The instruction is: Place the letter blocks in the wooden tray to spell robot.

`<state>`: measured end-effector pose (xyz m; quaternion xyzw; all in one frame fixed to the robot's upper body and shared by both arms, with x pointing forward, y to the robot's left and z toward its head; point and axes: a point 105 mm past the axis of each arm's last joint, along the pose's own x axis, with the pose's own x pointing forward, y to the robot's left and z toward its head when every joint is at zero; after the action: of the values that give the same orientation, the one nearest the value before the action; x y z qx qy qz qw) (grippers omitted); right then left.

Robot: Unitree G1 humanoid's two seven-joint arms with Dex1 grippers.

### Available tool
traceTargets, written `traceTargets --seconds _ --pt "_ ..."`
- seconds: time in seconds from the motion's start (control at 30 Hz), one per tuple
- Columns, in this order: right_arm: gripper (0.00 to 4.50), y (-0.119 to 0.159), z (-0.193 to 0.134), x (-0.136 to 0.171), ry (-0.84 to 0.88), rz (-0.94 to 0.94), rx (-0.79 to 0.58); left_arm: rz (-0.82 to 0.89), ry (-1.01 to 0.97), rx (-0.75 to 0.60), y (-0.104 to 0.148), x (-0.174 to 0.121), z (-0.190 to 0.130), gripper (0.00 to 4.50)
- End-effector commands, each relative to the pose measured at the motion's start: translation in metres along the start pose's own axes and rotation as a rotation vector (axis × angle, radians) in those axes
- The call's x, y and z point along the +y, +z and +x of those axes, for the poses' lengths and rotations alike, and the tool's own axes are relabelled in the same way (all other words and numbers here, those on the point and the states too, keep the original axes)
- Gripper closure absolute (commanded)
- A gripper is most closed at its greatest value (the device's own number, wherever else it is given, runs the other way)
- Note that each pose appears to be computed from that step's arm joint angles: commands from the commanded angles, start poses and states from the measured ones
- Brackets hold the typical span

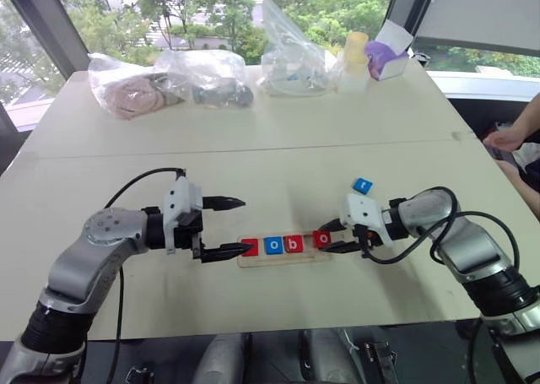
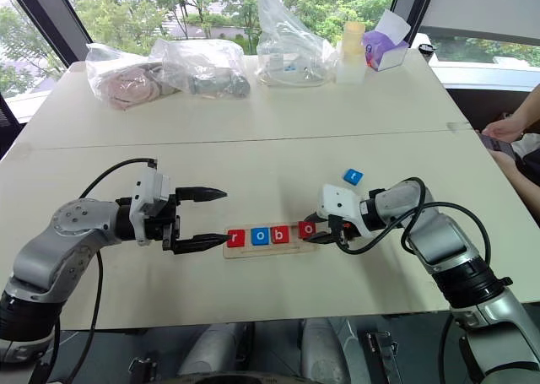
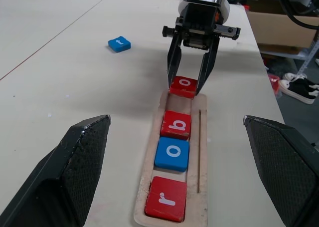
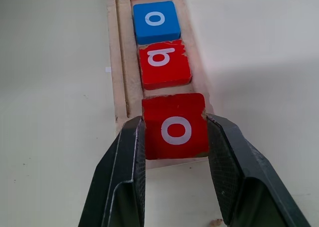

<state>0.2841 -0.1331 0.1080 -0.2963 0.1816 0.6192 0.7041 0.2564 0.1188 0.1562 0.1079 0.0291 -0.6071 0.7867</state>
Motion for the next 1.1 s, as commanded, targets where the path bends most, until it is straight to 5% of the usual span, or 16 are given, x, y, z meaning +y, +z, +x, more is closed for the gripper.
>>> traceTargets --seconds 0.03,1.1 --pt "3.35 0.008 0.005 0.004 0.02 -0.044 -0.004 0.034 0.001 -0.015 0.01 -0.003 -0.002 0.0" --pt "3.35 0.019 0.032 0.0 0.059 -0.079 -0.025 0.023 0.028 -0.025 0.01 -0.004 -0.001 0.0"
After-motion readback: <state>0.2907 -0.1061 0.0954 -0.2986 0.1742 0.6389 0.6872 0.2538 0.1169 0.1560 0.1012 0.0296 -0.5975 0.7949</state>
